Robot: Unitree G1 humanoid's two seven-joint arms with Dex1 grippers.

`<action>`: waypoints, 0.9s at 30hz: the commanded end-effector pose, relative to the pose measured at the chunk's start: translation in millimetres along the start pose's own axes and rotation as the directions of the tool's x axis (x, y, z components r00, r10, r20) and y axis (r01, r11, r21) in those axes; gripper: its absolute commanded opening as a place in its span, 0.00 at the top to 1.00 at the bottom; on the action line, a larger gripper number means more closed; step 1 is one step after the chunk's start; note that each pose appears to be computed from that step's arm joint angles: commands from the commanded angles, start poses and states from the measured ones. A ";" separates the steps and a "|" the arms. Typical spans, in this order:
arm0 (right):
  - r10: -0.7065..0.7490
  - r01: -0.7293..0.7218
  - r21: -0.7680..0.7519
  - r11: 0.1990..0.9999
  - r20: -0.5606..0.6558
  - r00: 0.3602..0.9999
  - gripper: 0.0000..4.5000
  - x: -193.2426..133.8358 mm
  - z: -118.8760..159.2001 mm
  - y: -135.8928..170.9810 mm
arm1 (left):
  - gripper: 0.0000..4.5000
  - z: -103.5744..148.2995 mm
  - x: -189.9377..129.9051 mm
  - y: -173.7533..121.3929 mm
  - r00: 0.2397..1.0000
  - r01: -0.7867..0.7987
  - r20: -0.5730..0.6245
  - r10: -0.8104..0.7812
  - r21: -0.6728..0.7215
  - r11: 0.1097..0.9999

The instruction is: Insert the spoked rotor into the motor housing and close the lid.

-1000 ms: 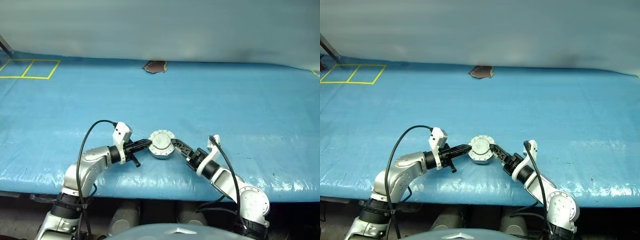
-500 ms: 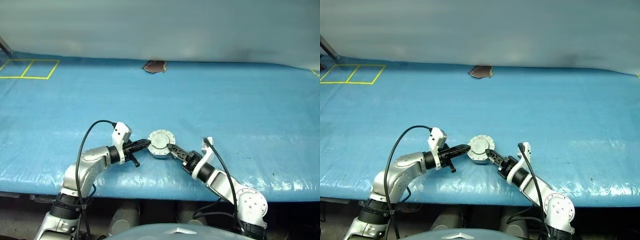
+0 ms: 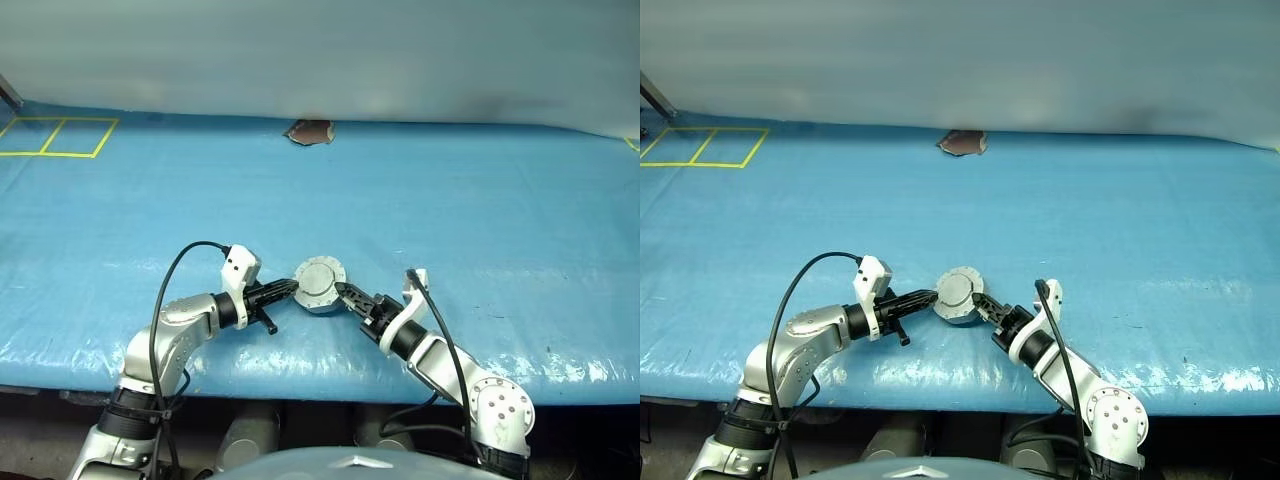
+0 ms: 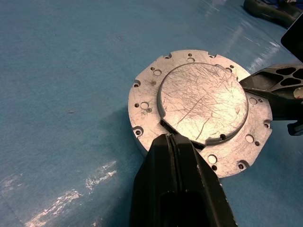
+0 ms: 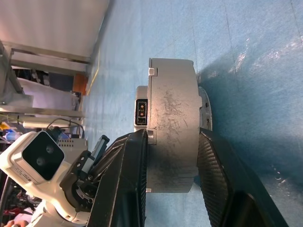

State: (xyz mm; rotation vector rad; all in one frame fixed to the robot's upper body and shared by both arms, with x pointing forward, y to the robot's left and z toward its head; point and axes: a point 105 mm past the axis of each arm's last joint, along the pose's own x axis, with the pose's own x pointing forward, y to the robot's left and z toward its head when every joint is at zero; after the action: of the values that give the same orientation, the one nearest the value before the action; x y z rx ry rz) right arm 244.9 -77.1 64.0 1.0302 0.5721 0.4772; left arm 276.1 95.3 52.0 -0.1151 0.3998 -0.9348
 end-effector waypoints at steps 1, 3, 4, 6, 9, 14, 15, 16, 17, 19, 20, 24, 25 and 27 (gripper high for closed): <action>0.029 -0.030 -0.030 0.999 -0.016 0.999 0.74 0.0 -3.4 11.0 | 1.00 -4.5 3.2 -2.9 1.000 0.006 -0.020 -0.006 0.001 1.000; 0.047 -0.047 -0.015 0.999 0.000 0.999 0.74 0.7 -1.7 12.7 | 1.00 -1.9 2.7 -1.7 1.000 0.002 0.000 -0.002 -0.015 1.000; 0.079 -0.080 0.013 0.997 0.022 0.997 0.74 1.6 0.8 15.0 | 1.00 5.2 2.2 -1.1 0.999 0.004 0.051 -0.001 -0.058 0.998; 0.173 -0.180 0.071 0.981 0.087 0.981 0.74 1.9 9.8 26.5 | 1.00 20.3 -0.4 0.5 0.988 0.018 0.153 0.003 -0.137 0.990; 0.285 -0.310 0.119 0.943 0.189 0.940 0.74 -0.5 25.9 45.5 | 1.00 40.1 -8.5 5.9 0.956 0.054 0.294 0.022 -0.249 0.967; 0.390 -0.448 0.146 0.882 0.307 0.868 0.74 -4.9 47.1 68.3 | 1.00 51.8 -18.3 18.2 0.911 0.048 0.399 0.101 -0.345 0.937; 0.409 -0.470 0.139 0.872 0.322 0.854 0.74 -5.7 51.1 73.7 | 1.00 54.8 -20.2 19.6 0.896 0.061 0.430 0.111 -0.368 0.928; 0.426 -0.488 0.130 0.863 0.332 0.841 0.74 -5.6 54.3 79.1 | 0.96 58.0 -21.9 19.7 0.878 0.090 0.464 0.117 -0.400 0.912; 0.439 -0.501 0.119 0.857 0.338 0.832 0.74 -4.9 56.9 84.1 | 0.91 60.7 -23.2 18.3 0.862 0.124 0.494 0.111 -0.419 0.900; 0.454 -0.515 0.110 0.850 0.342 0.823 0.74 -3.9 59.3 89.0 | 0.79 65.0 -25.1 15.5 0.836 0.183 0.539 0.103 -0.451 0.873; 0.460 -0.520 0.105 0.848 0.342 0.819 0.74 -3.8 59.9 90.1 | 0.71 66.9 -25.8 13.9 0.825 0.212 0.557 0.097 -0.464 0.860; 0.486 -0.540 0.099 0.836 0.325 0.811 0.74 -3.9 59.9 88.0 | 0.41 72.6 -24.4 0.2 0.796 0.342 0.604 0.034 -0.497 0.797; 0.488 -0.542 0.099 0.835 0.322 0.811 0.74 -4.2 60.0 85.7 | 0.34 73.3 -23.2 -4.7 0.793 0.373 0.609 0.013 -0.502 0.780; 0.495 -0.546 0.098 0.832 0.313 0.811 0.74 -4.6 60.4 80.4 | 0.18 73.5 -19.9 -13.0 0.794 0.415 0.608 -0.025 -0.511 0.753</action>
State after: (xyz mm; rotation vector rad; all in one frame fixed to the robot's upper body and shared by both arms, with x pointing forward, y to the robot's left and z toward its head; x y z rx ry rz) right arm 277.3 -85.9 139.0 1.3867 0.1474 0.6441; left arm 289.7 104.1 118.5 -1.0462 0.1231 -0.8708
